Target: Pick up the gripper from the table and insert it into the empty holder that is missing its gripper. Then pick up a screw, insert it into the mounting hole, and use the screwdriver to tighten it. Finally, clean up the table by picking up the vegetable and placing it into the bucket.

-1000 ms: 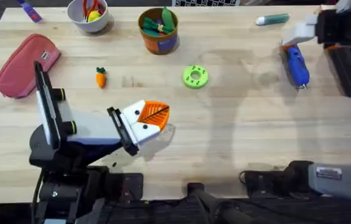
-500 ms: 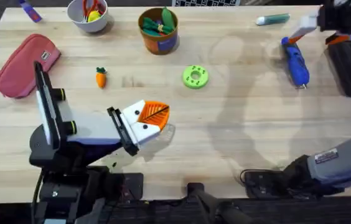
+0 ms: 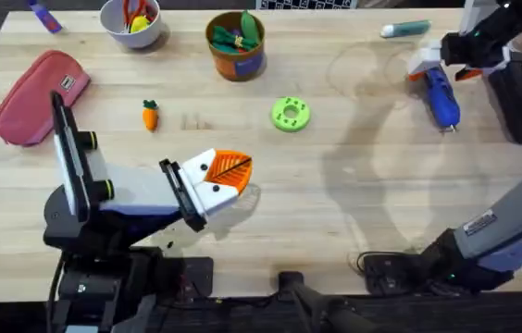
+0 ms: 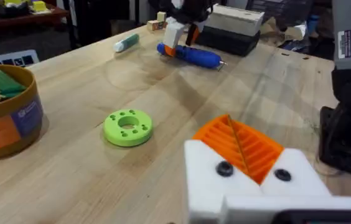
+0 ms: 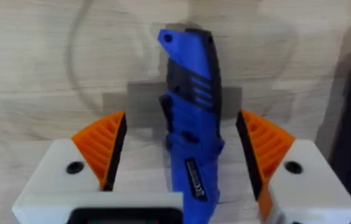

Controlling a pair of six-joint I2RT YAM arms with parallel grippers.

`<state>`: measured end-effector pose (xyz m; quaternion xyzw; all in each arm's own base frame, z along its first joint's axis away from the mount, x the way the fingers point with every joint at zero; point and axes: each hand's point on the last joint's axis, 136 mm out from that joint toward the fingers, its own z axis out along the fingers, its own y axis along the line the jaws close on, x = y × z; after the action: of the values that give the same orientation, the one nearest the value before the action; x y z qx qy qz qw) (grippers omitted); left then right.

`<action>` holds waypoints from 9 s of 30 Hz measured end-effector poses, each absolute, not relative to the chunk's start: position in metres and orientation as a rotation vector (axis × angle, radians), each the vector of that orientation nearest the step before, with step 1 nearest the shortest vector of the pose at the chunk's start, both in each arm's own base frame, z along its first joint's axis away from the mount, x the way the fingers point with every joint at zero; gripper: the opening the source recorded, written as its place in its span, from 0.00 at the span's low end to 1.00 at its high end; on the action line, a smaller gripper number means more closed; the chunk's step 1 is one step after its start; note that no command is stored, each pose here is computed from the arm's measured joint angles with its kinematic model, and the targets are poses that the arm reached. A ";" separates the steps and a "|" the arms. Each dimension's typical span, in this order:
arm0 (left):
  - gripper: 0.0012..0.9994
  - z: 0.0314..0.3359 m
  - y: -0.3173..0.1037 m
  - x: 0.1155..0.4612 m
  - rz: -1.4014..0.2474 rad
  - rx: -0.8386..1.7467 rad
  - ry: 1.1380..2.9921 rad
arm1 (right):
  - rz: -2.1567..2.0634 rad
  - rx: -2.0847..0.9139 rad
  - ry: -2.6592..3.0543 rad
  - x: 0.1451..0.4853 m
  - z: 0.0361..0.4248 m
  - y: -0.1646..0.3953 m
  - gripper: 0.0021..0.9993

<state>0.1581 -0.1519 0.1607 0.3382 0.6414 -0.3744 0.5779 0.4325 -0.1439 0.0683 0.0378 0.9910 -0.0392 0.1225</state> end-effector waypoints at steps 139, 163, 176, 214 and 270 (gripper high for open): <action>0.02 0.161 -0.152 0.158 -0.876 0.791 1.501 | 1.441 -1.034 0.858 0.174 0.386 0.337 0.02; 0.02 0.161 -0.152 0.158 -0.876 0.791 1.501 | 1.385 -1.143 0.827 0.173 0.360 0.349 0.02; 0.02 0.161 -0.152 0.158 -0.876 0.791 1.501 | 1.373 -1.154 0.842 0.175 0.355 0.351 0.02; 0.02 0.161 -0.152 0.158 -0.877 0.791 1.501 | 1.397 -1.170 0.884 0.178 0.340 0.359 0.02; 0.02 0.161 -0.152 0.158 -0.875 0.791 1.500 | 1.393 -1.239 0.786 0.182 0.410 0.362 0.02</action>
<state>0.1580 -0.1519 0.1611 0.3382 0.6412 -0.3742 0.5783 0.1815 0.3624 0.4104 -0.5193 0.3295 0.5835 0.5304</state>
